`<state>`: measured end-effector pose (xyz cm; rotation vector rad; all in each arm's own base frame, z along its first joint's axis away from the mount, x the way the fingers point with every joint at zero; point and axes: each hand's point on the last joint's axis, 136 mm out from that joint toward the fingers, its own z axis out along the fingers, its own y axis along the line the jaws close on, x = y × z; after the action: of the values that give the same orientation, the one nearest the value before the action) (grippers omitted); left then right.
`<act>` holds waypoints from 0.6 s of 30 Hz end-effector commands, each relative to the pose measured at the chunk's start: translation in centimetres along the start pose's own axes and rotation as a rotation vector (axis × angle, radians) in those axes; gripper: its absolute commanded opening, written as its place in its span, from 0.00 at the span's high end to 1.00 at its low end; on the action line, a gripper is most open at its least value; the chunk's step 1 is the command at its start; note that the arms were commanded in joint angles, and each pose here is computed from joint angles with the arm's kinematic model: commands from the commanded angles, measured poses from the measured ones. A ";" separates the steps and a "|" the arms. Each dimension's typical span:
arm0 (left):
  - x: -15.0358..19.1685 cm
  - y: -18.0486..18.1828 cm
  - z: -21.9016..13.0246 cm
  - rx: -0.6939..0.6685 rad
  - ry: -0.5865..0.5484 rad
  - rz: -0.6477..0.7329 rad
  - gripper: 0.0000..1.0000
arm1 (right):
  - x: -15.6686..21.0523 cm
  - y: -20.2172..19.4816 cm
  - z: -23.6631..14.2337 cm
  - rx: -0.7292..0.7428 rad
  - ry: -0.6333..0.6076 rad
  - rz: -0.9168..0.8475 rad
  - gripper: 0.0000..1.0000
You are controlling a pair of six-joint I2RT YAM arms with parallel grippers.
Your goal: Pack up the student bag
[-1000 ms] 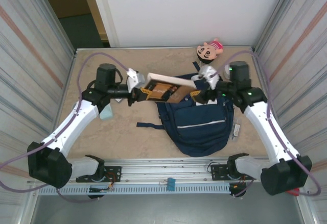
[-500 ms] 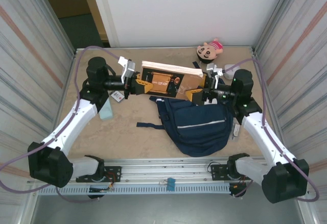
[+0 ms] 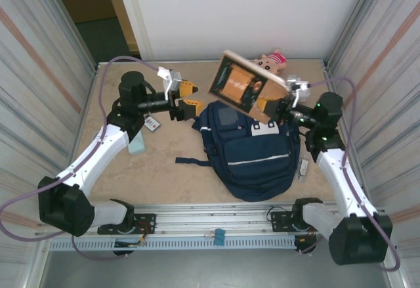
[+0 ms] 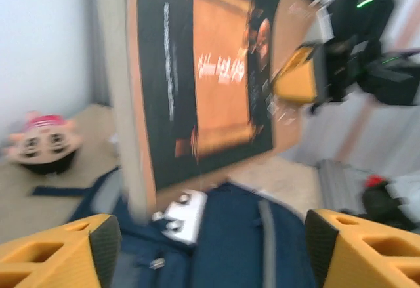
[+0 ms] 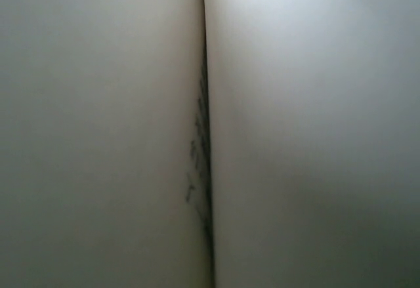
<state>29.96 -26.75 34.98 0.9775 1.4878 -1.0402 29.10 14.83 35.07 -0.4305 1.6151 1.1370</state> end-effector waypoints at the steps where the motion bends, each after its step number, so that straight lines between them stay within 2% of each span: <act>1: 2.3 1.6 1.9 -0.177 0.147 0.141 0.21 | -2.5 -2.7 -3.0 0.303 -0.099 0.091 1.00; 4: 5.7 1.1 5.5 -0.185 0.301 0.235 0.17 | -2.1 -4.3 -4.7 0.476 -0.079 0.124 1.00; 8: 9.8 1.1 10.6 -0.169 0.408 0.231 0.16 | -0.9 -6.6 -7.6 0.706 -0.075 0.171 1.00; 14: 16.4 1.3 17.0 -0.144 0.573 0.266 0.16 | 1.1 -7.5 -9.4 0.822 -0.023 0.193 1.00; 18: 20.8 2.2 18.0 -0.133 0.728 0.289 0.16 | 2.4 -7.8 -9.7 0.834 0.022 0.208 1.00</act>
<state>33.53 -42.75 13.02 1.4424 1.8675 -0.5021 29.15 4.34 27.48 0.3061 2.0599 0.5718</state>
